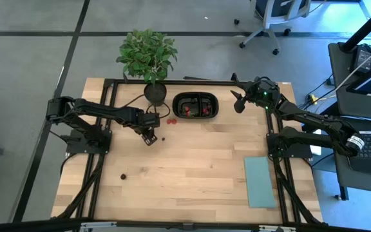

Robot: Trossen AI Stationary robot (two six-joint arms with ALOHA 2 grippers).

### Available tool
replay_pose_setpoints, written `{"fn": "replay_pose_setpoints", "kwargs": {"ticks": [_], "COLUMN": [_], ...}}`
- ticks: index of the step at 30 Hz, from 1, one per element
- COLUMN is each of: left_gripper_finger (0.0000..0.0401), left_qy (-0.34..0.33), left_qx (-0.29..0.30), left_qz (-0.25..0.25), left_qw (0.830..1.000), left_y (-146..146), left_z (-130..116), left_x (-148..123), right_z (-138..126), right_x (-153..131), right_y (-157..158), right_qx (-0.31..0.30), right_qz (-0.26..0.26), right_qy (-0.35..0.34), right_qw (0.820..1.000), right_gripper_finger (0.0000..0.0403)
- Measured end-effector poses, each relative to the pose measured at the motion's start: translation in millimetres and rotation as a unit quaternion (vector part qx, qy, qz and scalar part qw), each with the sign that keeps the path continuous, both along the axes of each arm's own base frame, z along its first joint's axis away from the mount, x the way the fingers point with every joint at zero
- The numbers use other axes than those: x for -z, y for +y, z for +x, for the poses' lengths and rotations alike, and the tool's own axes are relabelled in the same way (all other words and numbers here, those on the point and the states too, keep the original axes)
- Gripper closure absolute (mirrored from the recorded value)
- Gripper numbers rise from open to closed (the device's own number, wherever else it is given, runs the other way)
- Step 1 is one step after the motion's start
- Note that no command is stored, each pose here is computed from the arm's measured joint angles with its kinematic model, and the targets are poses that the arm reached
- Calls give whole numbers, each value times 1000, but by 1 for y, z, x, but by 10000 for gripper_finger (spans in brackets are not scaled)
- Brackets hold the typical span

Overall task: Pick and placing Produce into tupperware
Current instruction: Put the left raspberry into the black container

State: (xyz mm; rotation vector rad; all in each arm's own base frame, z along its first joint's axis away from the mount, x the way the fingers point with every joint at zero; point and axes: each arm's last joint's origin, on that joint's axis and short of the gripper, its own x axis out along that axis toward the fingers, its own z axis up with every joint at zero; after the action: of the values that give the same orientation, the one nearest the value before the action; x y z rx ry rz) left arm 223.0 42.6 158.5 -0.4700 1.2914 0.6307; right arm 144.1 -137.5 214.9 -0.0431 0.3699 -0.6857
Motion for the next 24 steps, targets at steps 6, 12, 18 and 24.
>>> {"fn": "replay_pose_setpoints", "kwargs": {"ticks": [6, 12, 18, 24], "left_gripper_finger": [216, 216, 222, 269], "left_qy": [37, 55, 54, 48], "left_qx": [17, 29, 30, 32], "left_qz": [-4, -7, -7, -11], "left_qw": [999, 998, 998, 998], "left_y": [0, 1, 1, 1], "left_z": [5, 8, 8, 9], "left_x": [17, 26, 26, 26], "right_z": [0, 0, 0, 0], "right_x": [0, 0, 0, 0], "right_y": [0, 0, 0, 0], "right_qx": [0, 0, -1, -1], "right_qz": [0, -1, -1, -1], "right_qy": [0, 0, 1, 1], "right_qw": [1000, 1000, 1000, 1000], "right_gripper_finger": [207, 207, 207, 207]}}
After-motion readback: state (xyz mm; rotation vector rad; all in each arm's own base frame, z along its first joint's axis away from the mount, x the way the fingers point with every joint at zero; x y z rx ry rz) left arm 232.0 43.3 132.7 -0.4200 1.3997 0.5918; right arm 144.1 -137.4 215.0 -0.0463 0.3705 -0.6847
